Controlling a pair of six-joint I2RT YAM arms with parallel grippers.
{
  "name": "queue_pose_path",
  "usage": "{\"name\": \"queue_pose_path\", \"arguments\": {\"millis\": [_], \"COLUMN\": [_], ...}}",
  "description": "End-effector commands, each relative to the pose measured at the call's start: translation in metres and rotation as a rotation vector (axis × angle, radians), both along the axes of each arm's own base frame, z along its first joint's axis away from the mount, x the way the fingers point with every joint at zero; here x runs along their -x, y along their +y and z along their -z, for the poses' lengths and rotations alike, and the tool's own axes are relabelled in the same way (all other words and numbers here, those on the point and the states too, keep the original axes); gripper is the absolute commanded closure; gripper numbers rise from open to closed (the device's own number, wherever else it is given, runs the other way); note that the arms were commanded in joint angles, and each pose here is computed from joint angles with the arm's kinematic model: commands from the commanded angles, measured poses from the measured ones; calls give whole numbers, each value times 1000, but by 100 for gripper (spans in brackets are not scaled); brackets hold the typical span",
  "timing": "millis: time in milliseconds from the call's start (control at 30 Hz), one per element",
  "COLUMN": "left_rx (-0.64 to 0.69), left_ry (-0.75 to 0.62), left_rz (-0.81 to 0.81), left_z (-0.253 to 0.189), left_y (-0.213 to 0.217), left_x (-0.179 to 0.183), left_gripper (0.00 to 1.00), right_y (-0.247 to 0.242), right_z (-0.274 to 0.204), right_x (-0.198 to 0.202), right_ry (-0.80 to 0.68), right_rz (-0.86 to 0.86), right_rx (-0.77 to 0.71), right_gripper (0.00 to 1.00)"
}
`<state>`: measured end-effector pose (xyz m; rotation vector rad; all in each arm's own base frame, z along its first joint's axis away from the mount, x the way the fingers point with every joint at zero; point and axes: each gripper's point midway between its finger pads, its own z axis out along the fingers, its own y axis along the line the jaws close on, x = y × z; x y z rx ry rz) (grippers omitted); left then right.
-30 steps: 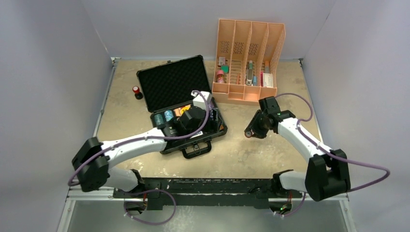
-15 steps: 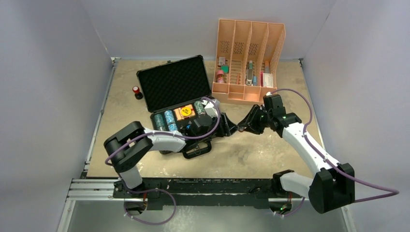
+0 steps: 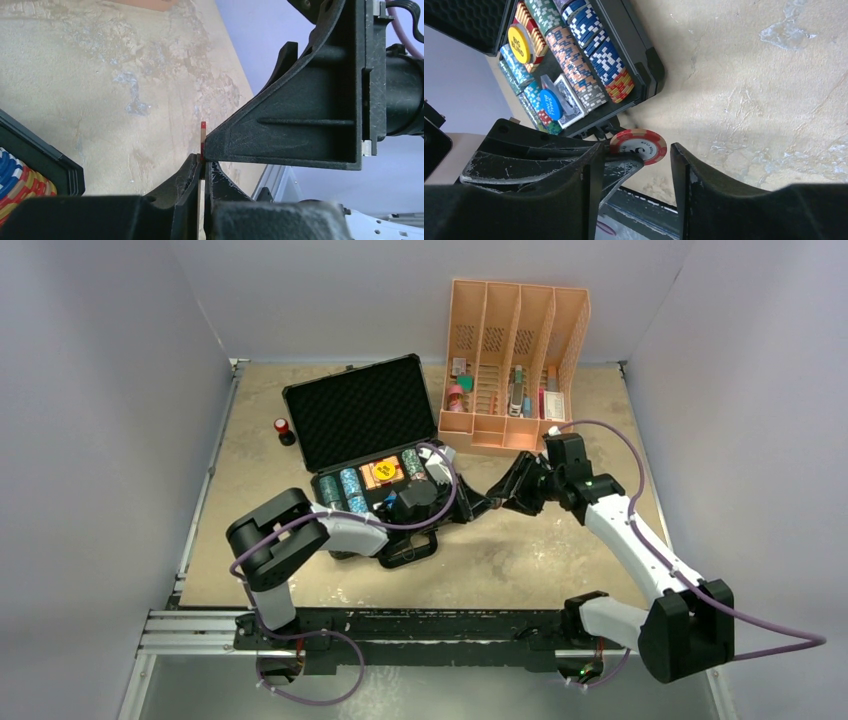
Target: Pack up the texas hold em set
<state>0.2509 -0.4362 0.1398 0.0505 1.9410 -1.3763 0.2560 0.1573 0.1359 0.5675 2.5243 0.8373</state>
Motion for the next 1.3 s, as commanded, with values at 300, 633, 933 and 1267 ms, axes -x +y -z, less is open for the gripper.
{"name": "queue_pose_path", "arguments": {"millis": [300,633,933,1267], "left_rx": [-580,-845,-1000,-1096], "left_ry": [-240,-287,-293,-322], "left_rz": [134,251,252,184], "left_z": [11,25,39,30], "left_y": [56,67,72,82], "left_x": [8,1,-17,-36], "left_gripper": [100,100,100,100], "right_y": [-28,-29,-28,-25], "right_z": [-38,8,26,27], "right_x": [-84,-75,-59,-58], "right_ry": [-320,-283,-247,-244], "right_rz": [70,30,23,2], "right_rx": [102,5,-8,-18], "right_gripper": [16,23,23,24]}}
